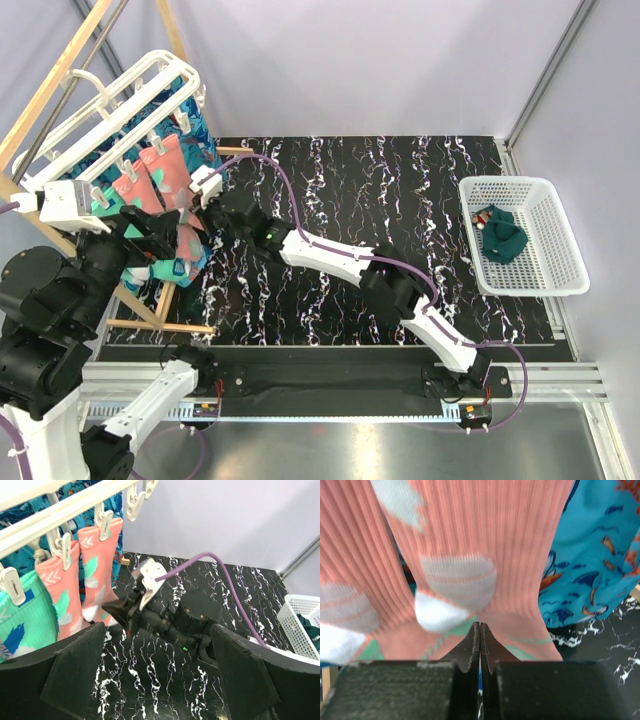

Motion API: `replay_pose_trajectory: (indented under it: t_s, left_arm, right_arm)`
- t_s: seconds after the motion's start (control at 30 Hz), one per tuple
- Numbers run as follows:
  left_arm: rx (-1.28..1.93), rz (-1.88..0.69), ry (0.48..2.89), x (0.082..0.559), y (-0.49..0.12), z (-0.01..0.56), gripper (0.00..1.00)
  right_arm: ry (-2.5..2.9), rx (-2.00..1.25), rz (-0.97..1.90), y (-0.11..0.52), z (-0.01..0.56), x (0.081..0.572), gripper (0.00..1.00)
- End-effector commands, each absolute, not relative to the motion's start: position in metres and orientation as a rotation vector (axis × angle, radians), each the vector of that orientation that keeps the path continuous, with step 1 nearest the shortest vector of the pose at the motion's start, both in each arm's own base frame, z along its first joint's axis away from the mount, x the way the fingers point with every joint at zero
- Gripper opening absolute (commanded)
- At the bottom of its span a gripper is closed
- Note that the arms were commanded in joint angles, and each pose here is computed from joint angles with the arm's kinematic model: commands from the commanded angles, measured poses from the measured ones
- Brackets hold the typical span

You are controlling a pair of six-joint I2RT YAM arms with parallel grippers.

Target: Remove the socks clipped to the hanger

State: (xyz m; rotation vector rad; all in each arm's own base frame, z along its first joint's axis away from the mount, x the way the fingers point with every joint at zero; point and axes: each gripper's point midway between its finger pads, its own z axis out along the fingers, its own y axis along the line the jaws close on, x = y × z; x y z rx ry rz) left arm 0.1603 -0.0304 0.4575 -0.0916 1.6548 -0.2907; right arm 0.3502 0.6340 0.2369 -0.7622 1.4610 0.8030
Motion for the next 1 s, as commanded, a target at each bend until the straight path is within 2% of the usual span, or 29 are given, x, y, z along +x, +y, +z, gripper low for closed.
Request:
replay_pose_trajectory:
  t_s: [0.0, 0.13, 0.17, 0.2, 0.3, 0.33, 0.43, 0.47, 0.57, 0.7, 0.77, 0.87, 0.9, 0.97]
  left_arm:
    - [-0.125, -0.264, 1.614, 0.162, -0.023, 0.475, 0.91]
    - [-0.144, -0.252, 1.622, 0.166, -0.021, 0.482, 0.91]
    - [-0.144, -0.256, 1.626, 0.167, -0.022, 0.482, 0.91]
    - [-0.142, -0.262, 1.628, 0.168, -0.024, 0.482, 0.91]
    - [-0.13, -0.284, 1.633, 0.169, -0.029, 0.482, 0.91]
    - [-0.126, -0.294, 1.631, 0.169, -0.03, 0.483, 0.91]
    - [-0.122, -0.312, 1.623, 0.168, -0.033, 0.485, 0.91]
    - [-0.119, -0.316, 1.622, 0.168, -0.033, 0.485, 0.91]
    - [-0.105, -0.329, 1.621, 0.167, -0.036, 0.486, 0.91]
    - [-0.088, -0.336, 1.6, 0.158, -0.035, 0.493, 0.92]
    - [-0.08, -0.333, 1.589, 0.152, -0.033, 0.498, 0.92]
    - [-0.083, -0.332, 1.577, 0.144, -0.029, 0.504, 0.92]
    - [-0.086, -0.33, 1.583, 0.142, -0.028, 0.503, 0.92]
    - [-0.102, -0.317, 1.572, 0.138, -0.023, 0.507, 0.92]
  right_arm:
    - [1.333, -0.743, 0.848, 0.622, 0.299, 0.338, 0.0]
    - [1.351, -0.765, 0.885, 0.62, 0.299, 0.329, 0.0]
    - [1.352, -0.768, 0.898, 0.62, 0.299, 0.327, 0.04]
    - [1.344, -0.786, 0.931, 0.622, 0.3, 0.321, 0.27]
    - [1.343, -0.823, 1.008, 0.629, 0.294, 0.308, 0.47]
    - [1.333, -0.826, 1.021, 0.631, 0.295, 0.307, 0.59]
    - [1.334, -0.798, 1.012, 0.636, 0.293, 0.314, 0.78]
    - [1.35, -0.796, 1.0, 0.638, 0.282, 0.317, 0.88]
    - [1.326, -0.789, 0.973, 0.641, 0.285, 0.325, 0.98]
    - [1.339, -0.782, 0.949, 0.65, 0.273, 0.333, 1.0]
    - [1.326, -0.766, 0.947, 0.652, 0.273, 0.336, 0.97]
    - [1.306, -0.77, 0.965, 0.656, 0.275, 0.334, 0.86]
    - [1.303, -0.77, 0.965, 0.656, 0.275, 0.335, 0.73]
    - [1.302, -0.764, 0.962, 0.656, 0.275, 0.335, 0.57]
